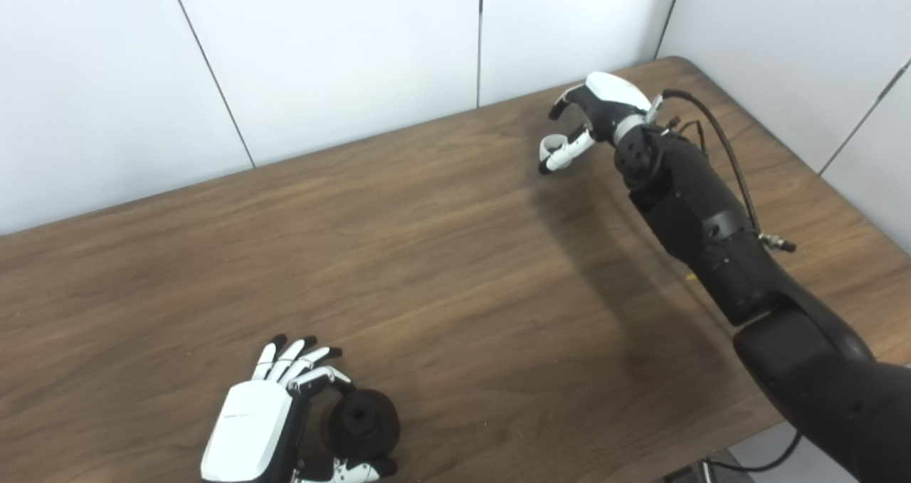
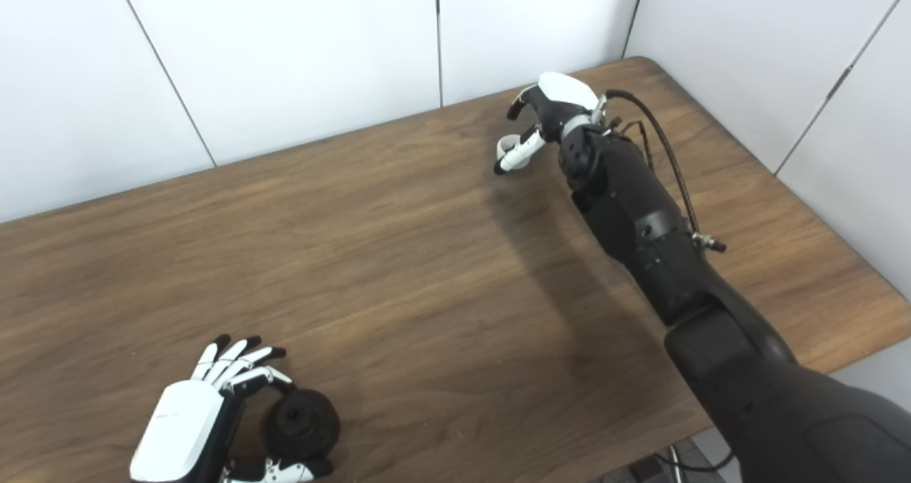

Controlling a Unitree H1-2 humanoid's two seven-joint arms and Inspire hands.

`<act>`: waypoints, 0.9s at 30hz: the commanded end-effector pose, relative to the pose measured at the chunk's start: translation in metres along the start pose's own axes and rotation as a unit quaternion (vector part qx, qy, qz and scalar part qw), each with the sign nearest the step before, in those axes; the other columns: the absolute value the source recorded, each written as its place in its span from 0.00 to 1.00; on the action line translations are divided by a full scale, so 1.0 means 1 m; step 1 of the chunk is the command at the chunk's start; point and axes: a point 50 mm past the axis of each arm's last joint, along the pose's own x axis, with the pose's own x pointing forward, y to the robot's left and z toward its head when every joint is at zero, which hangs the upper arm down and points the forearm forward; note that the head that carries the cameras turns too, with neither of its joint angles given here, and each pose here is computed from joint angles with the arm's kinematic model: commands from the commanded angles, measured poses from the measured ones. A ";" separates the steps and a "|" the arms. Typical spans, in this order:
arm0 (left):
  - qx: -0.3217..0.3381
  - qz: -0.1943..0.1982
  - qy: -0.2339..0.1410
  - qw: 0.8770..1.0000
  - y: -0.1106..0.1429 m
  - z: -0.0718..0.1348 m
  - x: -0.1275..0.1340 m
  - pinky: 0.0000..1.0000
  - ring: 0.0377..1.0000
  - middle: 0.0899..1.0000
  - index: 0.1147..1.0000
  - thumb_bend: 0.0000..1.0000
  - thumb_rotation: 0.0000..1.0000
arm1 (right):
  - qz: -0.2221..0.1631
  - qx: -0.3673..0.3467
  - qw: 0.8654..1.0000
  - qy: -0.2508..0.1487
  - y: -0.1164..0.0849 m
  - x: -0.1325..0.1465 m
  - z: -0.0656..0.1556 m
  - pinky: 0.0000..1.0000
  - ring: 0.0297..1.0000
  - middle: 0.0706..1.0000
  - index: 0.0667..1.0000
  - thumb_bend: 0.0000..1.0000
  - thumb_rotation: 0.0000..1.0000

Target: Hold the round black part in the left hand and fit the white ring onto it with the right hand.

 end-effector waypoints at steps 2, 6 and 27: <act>0.012 -0.029 0.025 0.999 -0.006 -0.007 -0.010 1.00 0.91 0.80 0.42 0.52 0.06 | -0.041 -0.008 0.999 -0.006 -0.035 0.006 0.010 0.98 0.97 0.90 0.68 0.85 0.26; 0.014 -0.026 0.024 0.999 -0.006 -0.006 -0.010 1.00 0.91 0.80 0.42 0.52 0.06 | -0.036 -0.012 0.999 0.004 -0.034 0.009 0.006 0.98 0.97 0.91 0.68 0.84 0.26; 0.015 -0.023 0.023 0.999 -0.006 -0.005 -0.009 1.00 0.90 0.80 0.42 0.52 0.06 | -0.031 -0.025 0.999 0.017 -0.031 0.008 -0.001 0.99 0.98 0.90 0.65 0.82 0.26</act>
